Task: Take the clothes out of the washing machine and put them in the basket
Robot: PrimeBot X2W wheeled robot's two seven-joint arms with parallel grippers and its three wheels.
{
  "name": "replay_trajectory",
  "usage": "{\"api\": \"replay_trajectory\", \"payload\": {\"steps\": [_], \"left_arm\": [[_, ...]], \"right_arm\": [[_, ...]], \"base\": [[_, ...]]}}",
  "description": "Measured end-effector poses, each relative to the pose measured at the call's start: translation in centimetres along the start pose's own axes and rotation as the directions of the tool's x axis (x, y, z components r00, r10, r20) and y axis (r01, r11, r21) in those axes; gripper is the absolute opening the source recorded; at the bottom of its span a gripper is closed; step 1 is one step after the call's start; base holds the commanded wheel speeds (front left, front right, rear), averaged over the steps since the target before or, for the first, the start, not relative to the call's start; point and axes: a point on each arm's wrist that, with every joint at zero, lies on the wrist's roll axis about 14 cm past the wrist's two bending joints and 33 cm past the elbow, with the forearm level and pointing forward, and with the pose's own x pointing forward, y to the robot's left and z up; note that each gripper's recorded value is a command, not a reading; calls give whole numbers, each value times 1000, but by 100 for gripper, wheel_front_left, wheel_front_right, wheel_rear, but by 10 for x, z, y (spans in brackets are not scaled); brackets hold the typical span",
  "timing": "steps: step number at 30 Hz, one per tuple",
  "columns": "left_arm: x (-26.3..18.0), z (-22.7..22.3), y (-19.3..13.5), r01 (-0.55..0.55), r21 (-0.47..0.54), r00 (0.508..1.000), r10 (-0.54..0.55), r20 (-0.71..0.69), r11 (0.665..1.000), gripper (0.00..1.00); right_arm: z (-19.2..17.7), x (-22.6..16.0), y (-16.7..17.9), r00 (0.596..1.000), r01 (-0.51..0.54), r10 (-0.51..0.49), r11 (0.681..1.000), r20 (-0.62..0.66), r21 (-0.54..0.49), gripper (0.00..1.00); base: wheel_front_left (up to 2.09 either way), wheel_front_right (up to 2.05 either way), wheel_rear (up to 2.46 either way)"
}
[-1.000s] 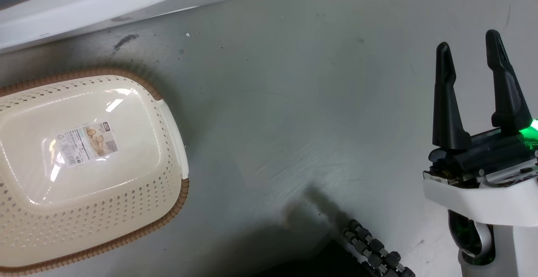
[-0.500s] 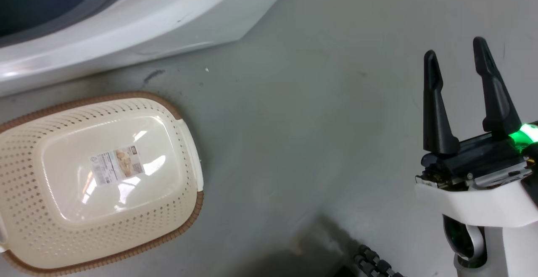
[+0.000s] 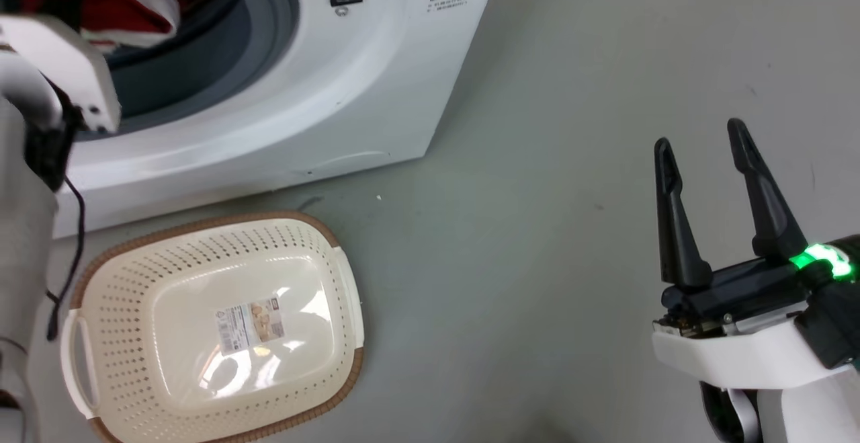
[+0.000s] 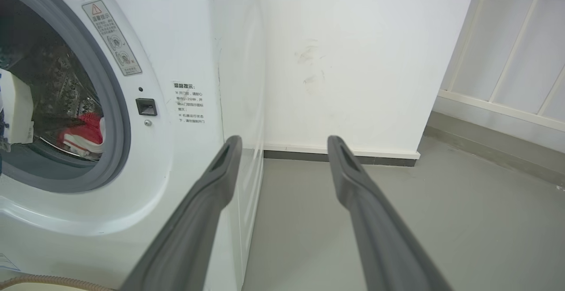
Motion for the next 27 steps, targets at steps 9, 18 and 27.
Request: {"api": "replay_trajectory", "payload": {"steps": [9, 18, 27], "left_arm": [[-55, 10, -7, -30, 2, 991, 29, 133, 1000, 0], [-113, 24, -14, -76, -10, 967, 76, 242, 997, 0], [-166, 32, -27, -93, -18, 940, 93, 328, 996, 0]], "right_arm": [[20, -23, 10, 999, -20, 20, 1000, 28, 1, 100], [36, -41, 26, 996, -62, 61, 998, 62, 11, 100], [51, -60, 35, 992, -85, 83, 996, 96, 17, 100]], "base": [[0, 0, 0], [0, 0, 0], [0, 0, 0]]}}
